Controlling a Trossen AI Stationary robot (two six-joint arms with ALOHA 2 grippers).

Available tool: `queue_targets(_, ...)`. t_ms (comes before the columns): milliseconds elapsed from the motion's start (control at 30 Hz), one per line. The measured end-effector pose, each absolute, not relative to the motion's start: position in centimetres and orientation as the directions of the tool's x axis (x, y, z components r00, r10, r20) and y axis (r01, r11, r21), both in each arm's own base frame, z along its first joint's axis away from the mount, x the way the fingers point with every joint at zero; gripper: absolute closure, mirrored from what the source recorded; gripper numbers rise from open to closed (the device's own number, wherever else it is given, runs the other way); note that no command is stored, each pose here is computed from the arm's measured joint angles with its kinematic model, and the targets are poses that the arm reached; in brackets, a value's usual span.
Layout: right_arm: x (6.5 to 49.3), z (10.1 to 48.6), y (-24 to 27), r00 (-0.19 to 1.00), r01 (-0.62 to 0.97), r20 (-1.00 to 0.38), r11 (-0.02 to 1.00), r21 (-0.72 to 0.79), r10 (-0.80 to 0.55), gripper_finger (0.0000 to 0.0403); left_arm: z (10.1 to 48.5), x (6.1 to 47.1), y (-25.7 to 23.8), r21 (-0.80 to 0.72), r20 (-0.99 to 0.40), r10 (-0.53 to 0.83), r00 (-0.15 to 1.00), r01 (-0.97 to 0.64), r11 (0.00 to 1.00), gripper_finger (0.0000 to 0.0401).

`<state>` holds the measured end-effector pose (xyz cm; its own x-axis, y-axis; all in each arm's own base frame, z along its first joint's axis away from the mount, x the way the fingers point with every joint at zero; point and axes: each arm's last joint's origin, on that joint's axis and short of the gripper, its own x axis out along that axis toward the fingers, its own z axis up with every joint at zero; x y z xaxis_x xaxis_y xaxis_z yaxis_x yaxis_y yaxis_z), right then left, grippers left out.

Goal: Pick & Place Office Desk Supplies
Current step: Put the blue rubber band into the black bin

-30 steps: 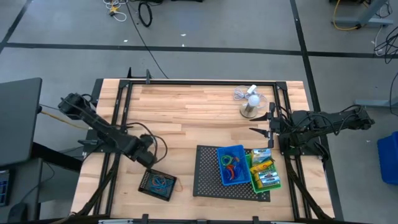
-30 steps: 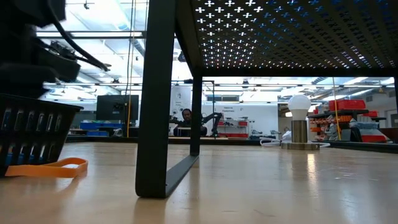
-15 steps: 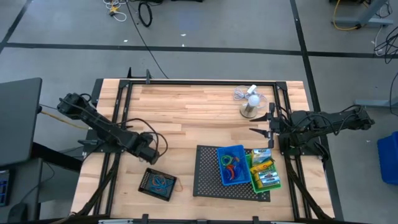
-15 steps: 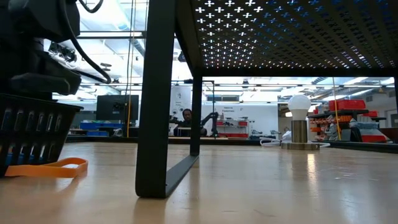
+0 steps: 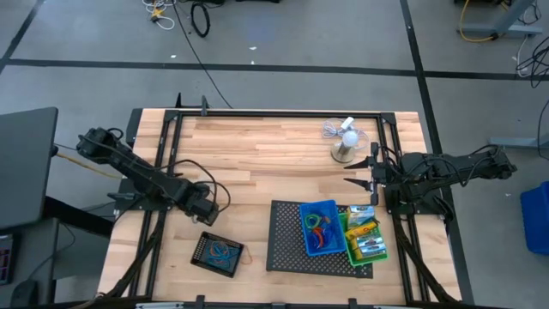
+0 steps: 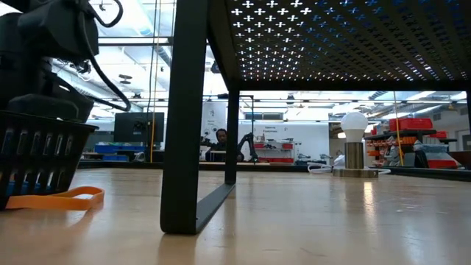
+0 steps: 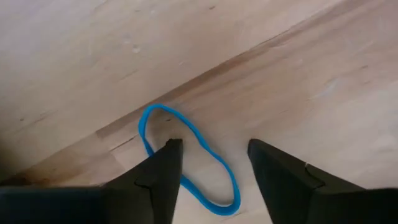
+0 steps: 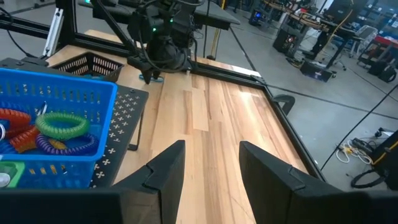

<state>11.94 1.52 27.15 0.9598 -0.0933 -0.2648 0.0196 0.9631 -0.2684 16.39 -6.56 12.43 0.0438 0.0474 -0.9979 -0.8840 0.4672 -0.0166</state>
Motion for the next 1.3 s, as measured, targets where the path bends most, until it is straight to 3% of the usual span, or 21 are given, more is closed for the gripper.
queue_targets(100, 11.9, 27.2, 1.5, 0.96, 0.02, -0.265, 0.963, -0.268, -0.094, 0.0242, 12.4, 16.7, -6.2, -0.028, -0.998, 0.036, 0.053, -0.866, 0.498, 0.0237)
queue_targets(267, 11.9, 27.2, 1.5, 0.96, 0.02, -0.265, 0.963, -0.268, -0.094, 0.0242, 12.4, 17.1, -6.1, -0.054, -0.995, 0.041, 0.094, -0.822, 0.567, 0.0372)
queue_targets(333, 11.9, 27.2, 1.5, 0.96, 0.02, -0.265, 0.963, -0.269, -0.094, 0.0242, 12.4, 17.2, -6.1, -0.052, -0.994, 0.05, 0.101, -0.805, 0.591, 0.0391)
queue_targets(600, 11.9, 27.2, 1.5, 0.96, 0.019, -0.265, 0.961, -0.275, -0.094, 0.0242, 15.3, 19.5, -6.2, -0.016, -0.95, 0.228, 0.214, -0.761, 0.648, 0.0398)
queue_targets(833, 11.9, 27.2, 1.5, 0.96, 0.018, -0.265, 0.96, -0.279, -0.095, 0.0242, 18.7, 20.8, -6.9, 0.026, -0.928, 0.285, 0.241, -0.72, 0.693, 0.0399)
queue_targets(1300, 12.0, 27.2, 1.5, 0.962, 0.031, -0.255, 0.969, -0.247, -0.096, 0.0242, 23.2, 20.3, -13.2, -0.095, -0.89, 0.163, 0.425, -0.523, 0.847, 0.04)
